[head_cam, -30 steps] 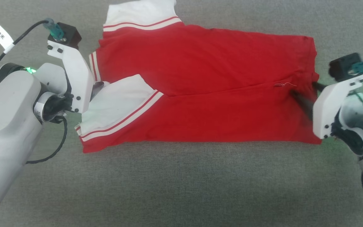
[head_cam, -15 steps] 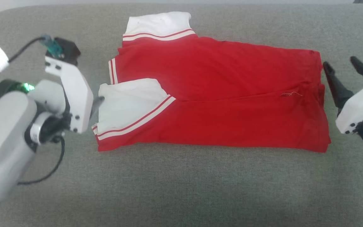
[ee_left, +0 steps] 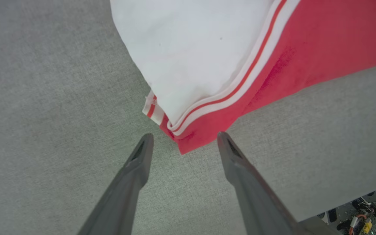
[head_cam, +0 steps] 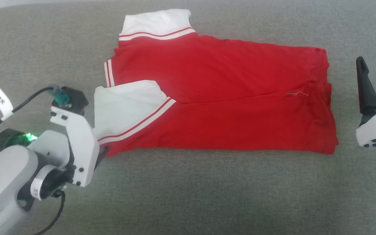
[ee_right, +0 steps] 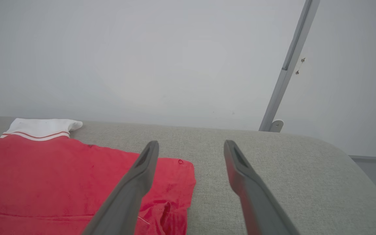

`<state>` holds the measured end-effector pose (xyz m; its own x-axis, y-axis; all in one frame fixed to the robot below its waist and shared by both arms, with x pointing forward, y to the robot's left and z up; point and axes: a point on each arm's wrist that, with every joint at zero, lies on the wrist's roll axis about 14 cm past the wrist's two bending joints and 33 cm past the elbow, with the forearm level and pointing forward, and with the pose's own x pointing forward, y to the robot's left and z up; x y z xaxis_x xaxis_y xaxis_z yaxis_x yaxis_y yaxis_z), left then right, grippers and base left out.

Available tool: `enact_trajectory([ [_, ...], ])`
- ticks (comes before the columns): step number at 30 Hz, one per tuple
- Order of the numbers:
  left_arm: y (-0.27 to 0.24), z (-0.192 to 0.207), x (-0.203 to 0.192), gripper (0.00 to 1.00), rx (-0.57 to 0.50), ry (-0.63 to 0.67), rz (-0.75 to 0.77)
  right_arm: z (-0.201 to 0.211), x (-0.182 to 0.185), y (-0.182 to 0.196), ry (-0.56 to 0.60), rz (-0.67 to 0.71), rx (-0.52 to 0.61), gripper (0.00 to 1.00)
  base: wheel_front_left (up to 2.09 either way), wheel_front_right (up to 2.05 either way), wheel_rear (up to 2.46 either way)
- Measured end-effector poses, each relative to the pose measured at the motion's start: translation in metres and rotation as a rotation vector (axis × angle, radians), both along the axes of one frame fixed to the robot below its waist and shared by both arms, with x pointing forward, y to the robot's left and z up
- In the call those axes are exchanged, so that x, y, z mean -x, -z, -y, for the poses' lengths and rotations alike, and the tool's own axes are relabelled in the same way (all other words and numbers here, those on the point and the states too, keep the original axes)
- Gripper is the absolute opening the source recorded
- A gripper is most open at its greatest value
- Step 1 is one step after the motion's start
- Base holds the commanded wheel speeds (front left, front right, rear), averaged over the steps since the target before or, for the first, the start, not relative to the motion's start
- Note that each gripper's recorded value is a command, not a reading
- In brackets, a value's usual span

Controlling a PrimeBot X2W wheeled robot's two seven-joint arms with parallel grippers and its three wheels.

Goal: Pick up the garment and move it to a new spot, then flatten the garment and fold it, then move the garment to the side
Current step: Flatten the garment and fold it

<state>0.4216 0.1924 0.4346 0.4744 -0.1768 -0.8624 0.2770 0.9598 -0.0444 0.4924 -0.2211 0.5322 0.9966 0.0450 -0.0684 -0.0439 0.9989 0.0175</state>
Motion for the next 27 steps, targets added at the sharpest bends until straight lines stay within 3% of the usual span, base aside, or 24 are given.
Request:
enact_trajectory([
  [18, 0.058, -0.003, -0.012, 1.00, 0.017, -0.082, -0.076, 0.004, 0.014, 0.023, 0.030, -0.077, -0.017, 1.00, 0.00, 0.00, 0.00],
  [19, 0.060, -0.004, -0.013, 0.93, 0.016, -0.087, -0.083, 0.003, 0.015, 0.026, 0.027, -0.086, -0.018, 1.00, 0.00, 0.00, 0.00],
  [20, 0.062, -0.003, -0.012, 0.00, 0.017, -0.084, -0.096, 0.002, 0.016, 0.028, 0.021, -0.100, -0.026, 1.00, 0.00, 0.00, 0.00],
  [27, 0.064, -0.003, -0.013, 0.00, 0.031, -0.099, -0.108, -0.008, 0.028, 0.057, -0.026, -0.259, -0.056, 1.00, 0.00, 0.00, 0.00],
])
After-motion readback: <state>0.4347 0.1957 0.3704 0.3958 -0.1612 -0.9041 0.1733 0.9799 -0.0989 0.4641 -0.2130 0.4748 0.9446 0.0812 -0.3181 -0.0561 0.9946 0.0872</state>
